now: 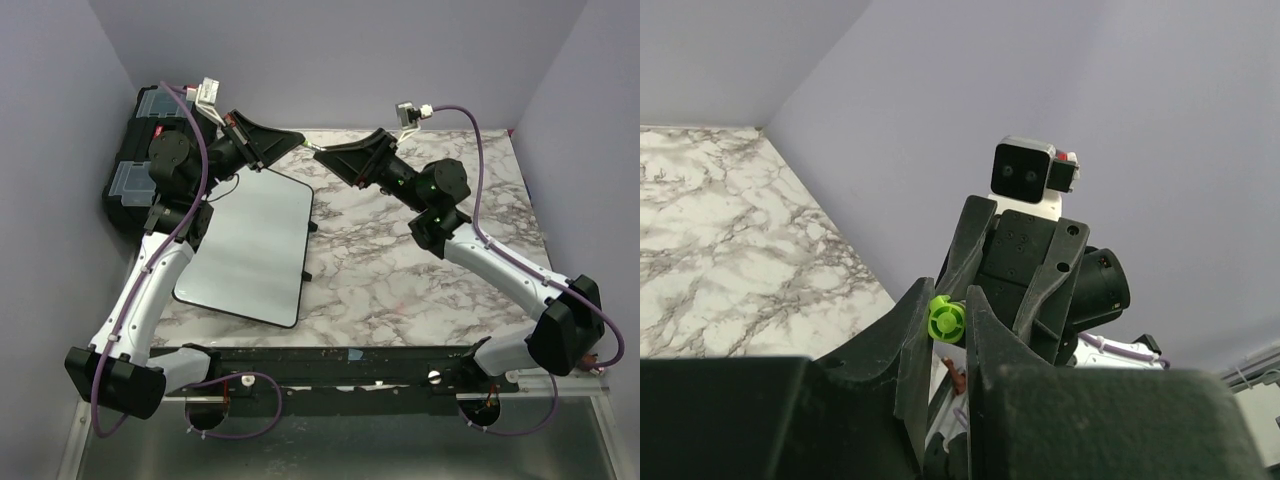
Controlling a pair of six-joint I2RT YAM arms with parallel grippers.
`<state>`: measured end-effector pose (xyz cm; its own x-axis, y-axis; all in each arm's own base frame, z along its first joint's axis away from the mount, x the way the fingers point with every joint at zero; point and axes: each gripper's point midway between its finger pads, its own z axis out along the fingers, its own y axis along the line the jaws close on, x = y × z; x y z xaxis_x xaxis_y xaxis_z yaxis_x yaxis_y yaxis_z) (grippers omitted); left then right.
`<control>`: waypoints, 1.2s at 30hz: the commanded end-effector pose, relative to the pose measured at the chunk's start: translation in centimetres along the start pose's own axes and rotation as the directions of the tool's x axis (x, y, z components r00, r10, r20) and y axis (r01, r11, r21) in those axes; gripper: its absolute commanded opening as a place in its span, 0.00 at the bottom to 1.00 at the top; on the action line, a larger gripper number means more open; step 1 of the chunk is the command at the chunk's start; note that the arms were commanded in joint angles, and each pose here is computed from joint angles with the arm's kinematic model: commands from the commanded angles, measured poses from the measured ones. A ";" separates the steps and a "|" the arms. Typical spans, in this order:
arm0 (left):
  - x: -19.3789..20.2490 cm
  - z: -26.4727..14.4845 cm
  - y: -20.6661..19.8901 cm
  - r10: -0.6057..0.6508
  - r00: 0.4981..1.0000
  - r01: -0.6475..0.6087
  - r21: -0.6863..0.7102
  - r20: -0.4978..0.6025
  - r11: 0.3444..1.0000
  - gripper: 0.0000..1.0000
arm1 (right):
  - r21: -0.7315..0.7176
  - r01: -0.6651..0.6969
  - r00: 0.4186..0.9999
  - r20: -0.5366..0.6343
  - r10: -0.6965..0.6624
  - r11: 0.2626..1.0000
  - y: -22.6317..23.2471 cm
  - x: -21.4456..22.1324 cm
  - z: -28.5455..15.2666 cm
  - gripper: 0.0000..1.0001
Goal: Write a sentence on the whiteboard
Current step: Open the pen cap from the whiteboard marker.
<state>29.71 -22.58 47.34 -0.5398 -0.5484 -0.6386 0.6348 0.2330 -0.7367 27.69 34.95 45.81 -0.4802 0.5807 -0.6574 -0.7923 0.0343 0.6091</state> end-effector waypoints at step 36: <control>4.0 -0.4 3.9 -0.093 0.990 0.081 -0.113 -0.106 0.990 0.00 | -0.171 0.021 0.997 0.081 -0.007 0.985 3.9 -1.8 0.7 0.10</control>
<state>29.68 -22.13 47.22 -0.5382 -0.5758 -0.6155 0.6102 0.2376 -0.7558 28.43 35.16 45.88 -0.4926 0.6042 -0.6263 -0.7895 -0.0075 0.6137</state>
